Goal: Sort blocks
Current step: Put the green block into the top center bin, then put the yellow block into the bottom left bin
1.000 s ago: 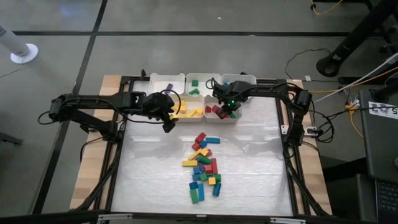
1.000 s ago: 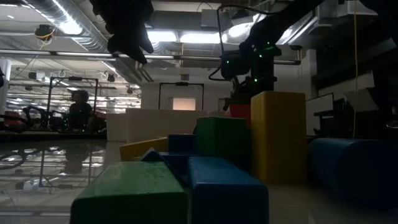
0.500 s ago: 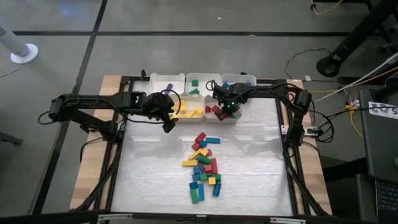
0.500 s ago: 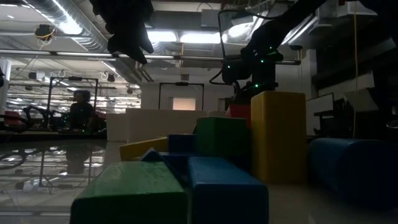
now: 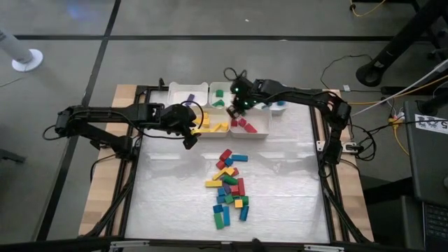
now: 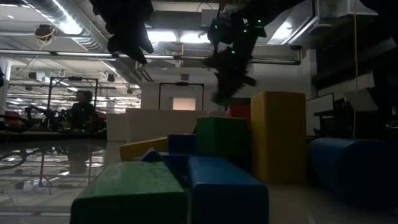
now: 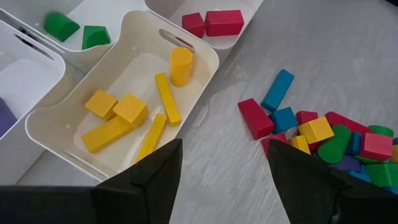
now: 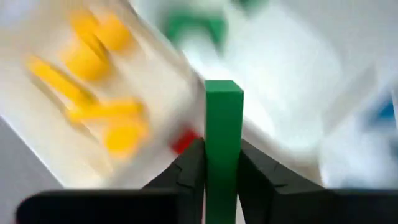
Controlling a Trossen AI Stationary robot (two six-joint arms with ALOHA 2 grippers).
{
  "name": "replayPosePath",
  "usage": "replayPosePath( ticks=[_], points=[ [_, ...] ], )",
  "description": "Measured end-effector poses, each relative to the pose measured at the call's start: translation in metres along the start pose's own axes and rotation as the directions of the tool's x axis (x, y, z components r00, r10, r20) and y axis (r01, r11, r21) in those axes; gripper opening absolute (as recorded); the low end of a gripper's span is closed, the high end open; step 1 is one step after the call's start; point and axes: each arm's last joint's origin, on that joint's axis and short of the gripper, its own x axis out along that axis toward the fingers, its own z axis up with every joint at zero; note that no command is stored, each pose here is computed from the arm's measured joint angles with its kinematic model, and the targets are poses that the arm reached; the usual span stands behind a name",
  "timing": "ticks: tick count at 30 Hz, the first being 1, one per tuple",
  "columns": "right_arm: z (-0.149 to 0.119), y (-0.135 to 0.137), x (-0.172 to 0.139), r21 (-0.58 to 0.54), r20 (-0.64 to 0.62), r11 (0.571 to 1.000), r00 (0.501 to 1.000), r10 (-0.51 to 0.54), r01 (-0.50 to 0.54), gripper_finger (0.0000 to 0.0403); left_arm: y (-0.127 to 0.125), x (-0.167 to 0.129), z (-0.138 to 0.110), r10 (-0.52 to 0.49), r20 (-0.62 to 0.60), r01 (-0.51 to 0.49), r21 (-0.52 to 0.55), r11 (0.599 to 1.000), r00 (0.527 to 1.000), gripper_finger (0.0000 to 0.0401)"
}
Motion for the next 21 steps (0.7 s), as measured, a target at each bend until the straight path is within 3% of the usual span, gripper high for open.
replayPosePath(
  ticks=[4, 8, 16, 21],
  points=[
    [0.023, 0.003, 0.004, -0.099, 0.246, 0.995, 0.969, 0.011, 0.014, 0.0071, 0.0, 0.0, 0.0, 0.0, 0.0, 0.0, -0.012, 1.0, 1.0, 0.0224],
    [0.036, 0.003, 0.004, -0.103, 0.395, 0.992, 0.918, -0.025, 0.071, 0.0094, 0.0, 0.0, 0.0, -0.001, 0.0, 0.001, -0.014, 1.0, 1.0, 0.0224],
    [0.039, 0.003, 0.004, -0.093, 0.429, 0.992, 0.903, -0.036, 0.083, 0.0132, -0.001, 0.0, -0.001, -0.009, -0.005, 0.009, -0.051, 0.999, 1.0, 0.0224],
    [0.039, 0.003, 0.004, -0.086, 0.43, 0.991, 0.901, -0.052, 0.098, 0.0151, -0.017, -0.002, -0.008, -0.09, -0.041, 0.088, -0.045, 0.995, 0.995, 0.0224]
  ],
)
